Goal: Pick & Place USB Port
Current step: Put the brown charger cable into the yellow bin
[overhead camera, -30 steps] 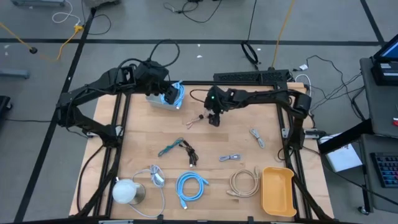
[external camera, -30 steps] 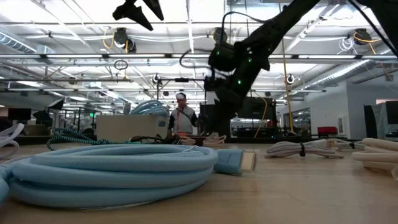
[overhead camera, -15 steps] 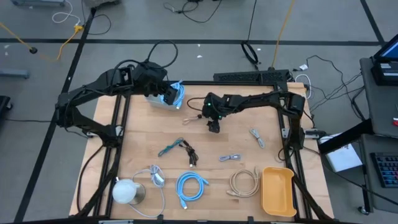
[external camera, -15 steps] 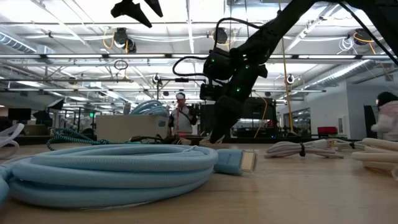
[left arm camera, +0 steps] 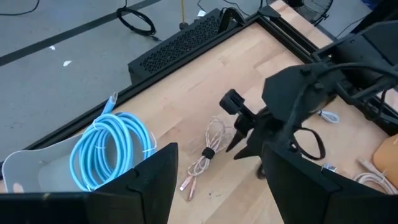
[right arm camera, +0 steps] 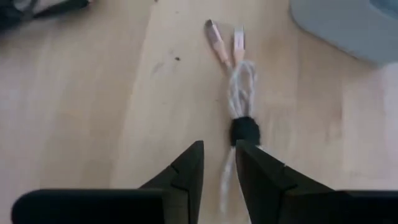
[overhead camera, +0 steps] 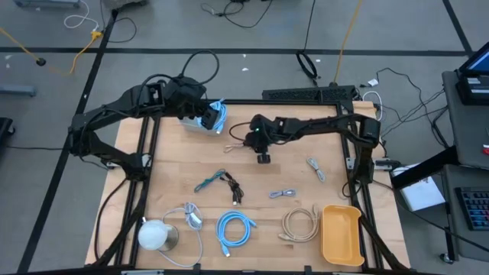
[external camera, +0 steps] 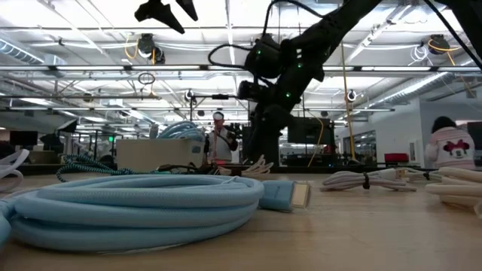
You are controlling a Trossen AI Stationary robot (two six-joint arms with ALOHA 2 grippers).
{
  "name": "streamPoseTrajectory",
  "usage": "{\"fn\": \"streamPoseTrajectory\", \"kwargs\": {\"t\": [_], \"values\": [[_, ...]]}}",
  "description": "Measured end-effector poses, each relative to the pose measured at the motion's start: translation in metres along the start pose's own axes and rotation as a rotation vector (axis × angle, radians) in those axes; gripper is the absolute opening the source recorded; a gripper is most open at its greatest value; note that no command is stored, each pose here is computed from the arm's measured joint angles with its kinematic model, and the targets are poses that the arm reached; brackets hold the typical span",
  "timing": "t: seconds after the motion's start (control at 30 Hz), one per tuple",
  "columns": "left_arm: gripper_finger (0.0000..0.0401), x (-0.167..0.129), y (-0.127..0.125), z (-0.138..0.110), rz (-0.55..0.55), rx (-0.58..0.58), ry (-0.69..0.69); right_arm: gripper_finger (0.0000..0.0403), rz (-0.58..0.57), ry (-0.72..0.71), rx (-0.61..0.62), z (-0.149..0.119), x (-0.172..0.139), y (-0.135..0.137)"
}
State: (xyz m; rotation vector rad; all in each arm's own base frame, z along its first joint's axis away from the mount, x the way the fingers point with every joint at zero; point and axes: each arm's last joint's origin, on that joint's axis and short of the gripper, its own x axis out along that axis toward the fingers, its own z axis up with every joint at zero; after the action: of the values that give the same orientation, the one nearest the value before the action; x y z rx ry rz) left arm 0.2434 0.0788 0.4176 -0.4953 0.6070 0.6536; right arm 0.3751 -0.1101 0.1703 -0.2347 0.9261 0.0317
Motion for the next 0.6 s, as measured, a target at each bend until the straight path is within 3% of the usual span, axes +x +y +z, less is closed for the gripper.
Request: {"fn": "streamPoseTrajectory", "kwargs": {"t": [0.2,0.47,0.6], "values": [[0.0234,0.000,0.000,0.000,0.000,0.002,0.001,0.0112,-0.107,0.034,-0.069,-0.001,0.003,-0.004],[0.0234,0.000,-0.001,-0.001,-0.001,0.004,0.006,0.0177,-0.117,0.055,0.045,-0.012,0.004,-0.020],[0.0234,0.000,0.000,-0.001,-0.001,0.003,0.006,0.0200,-0.060,0.088,0.084,-0.021,0.004,-0.024]]}}
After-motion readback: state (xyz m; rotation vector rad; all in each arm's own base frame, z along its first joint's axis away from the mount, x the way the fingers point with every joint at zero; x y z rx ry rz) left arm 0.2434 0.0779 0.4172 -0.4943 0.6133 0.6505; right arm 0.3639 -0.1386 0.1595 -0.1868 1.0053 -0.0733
